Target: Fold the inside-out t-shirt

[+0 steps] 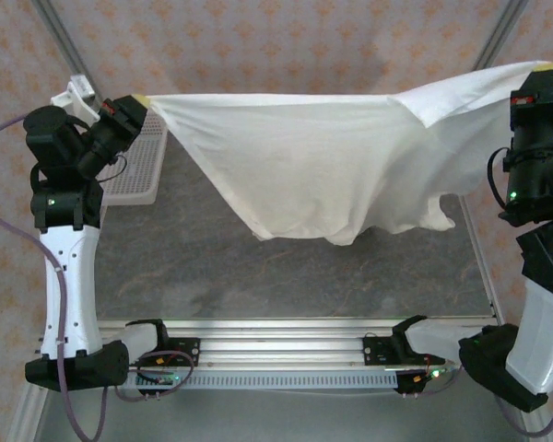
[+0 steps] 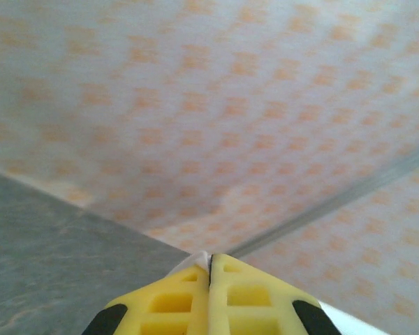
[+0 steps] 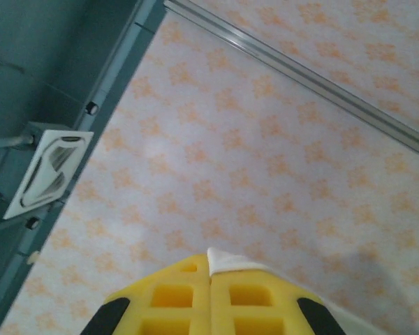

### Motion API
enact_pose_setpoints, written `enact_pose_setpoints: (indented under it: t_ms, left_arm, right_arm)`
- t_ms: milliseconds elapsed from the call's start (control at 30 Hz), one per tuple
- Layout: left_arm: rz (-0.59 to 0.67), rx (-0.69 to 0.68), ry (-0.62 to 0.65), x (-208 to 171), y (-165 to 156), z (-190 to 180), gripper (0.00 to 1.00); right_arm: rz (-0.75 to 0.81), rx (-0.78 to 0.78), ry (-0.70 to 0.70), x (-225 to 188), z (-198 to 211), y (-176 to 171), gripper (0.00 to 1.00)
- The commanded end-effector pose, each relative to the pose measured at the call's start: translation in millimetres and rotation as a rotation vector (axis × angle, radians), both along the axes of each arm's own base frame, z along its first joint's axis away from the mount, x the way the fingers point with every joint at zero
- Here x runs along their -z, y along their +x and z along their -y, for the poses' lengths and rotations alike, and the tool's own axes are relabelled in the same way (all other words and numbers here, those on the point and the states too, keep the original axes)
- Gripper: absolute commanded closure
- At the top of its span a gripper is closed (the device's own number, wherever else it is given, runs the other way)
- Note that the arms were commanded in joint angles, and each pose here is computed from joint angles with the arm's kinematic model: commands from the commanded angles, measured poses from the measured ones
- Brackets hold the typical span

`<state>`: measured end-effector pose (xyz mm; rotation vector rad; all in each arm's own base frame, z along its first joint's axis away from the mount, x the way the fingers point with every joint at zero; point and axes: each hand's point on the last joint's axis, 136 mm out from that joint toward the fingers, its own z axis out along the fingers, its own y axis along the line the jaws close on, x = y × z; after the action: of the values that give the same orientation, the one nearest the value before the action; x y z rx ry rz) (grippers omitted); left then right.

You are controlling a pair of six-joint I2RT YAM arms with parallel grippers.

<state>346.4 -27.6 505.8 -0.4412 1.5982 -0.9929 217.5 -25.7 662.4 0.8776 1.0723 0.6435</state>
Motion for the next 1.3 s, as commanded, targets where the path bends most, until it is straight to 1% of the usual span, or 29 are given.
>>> enact_pose_setpoints:
  t_ms: [0,67,167,233,333,400,467,533,600,667,733,800,867,933,1033,1100,1167,1267]
  left_arm:
    - [0.160,0.176,0.030,-44,-18,34,1.00]
    - [0.184,0.240,0.105,-48,-30,53,1.00]
    - [0.222,0.243,0.194,-57,-51,61,1.00]
    - [0.258,0.143,0.238,-66,-66,49,1.00]
    - [0.277,-0.021,0.289,-74,-85,27,1.00]
    - [0.268,-0.087,0.291,-71,-91,17,1.00]
    - [0.217,-0.149,0.272,-56,-85,6,1.00]
    - [0.104,-0.190,0.239,-20,-65,-5,1.00]
    - [-0.042,-0.190,0.215,29,-40,-9,1.00]
    - [-0.173,-0.151,0.185,85,-12,-7,1.00]
    - [-0.312,-0.081,0.166,150,13,2,1.00]
    - [-0.419,-0.033,0.165,210,26,11,1.00]
    - [-0.487,-0.006,0.169,261,31,20,1.00]
    - [-0.553,-0.002,0.183,310,31,24,1.00]
    - [-0.681,-0.045,0.219,369,27,17,1.00]
    - [-0.745,-0.065,0.235,397,25,12,1.00]
    - [-0.785,-0.064,0.246,415,24,11,1.00]
    - [-0.817,-0.048,0.261,427,27,14,0.93]
  right_arm:
    - [-0.050,-0.076,-0.045,5,-25,32,1.00]
    - [-0.044,-0.111,-0.035,1,-32,38,1.00]
    - [-0.010,-0.138,-0.009,-9,-34,34,1.00]
    - [0.025,-0.139,0.010,-18,-30,24,1.00]
    - [0.061,-0.128,0.032,-24,-21,7,1.00]
    - [0.070,-0.143,0.039,-22,-21,3,1.00]
    - [0.053,-0.149,0.029,-13,-23,5,1.00]
    - [-0.022,-0.122,-0.005,8,-23,14,1.00]
    - [-0.125,-0.062,-0.039,38,-18,25,1.00]
    - [-0.248,0.003,-0.093,77,-18,46,1.00]
    - [-0.351,0.047,-0.134,116,-16,57,1.00]
    - [-0.454,0.042,-0.173,157,-24,73,1.00]
    - [-0.545,0.021,-0.198,200,-33,89,1.00]
    - [-0.587,-0.016,-0.187,232,-42,98,1.00]
    - [-0.640,-0.071,-0.161,267,-53,108,1.00]
    - [-0.669,-0.128,-0.152,283,-64,114,1.00]
    - [-0.686,-0.186,-0.136,293,-76,118,1.00]
    - [-0.694,-0.275,-0.103,304,-93,123,1.00]
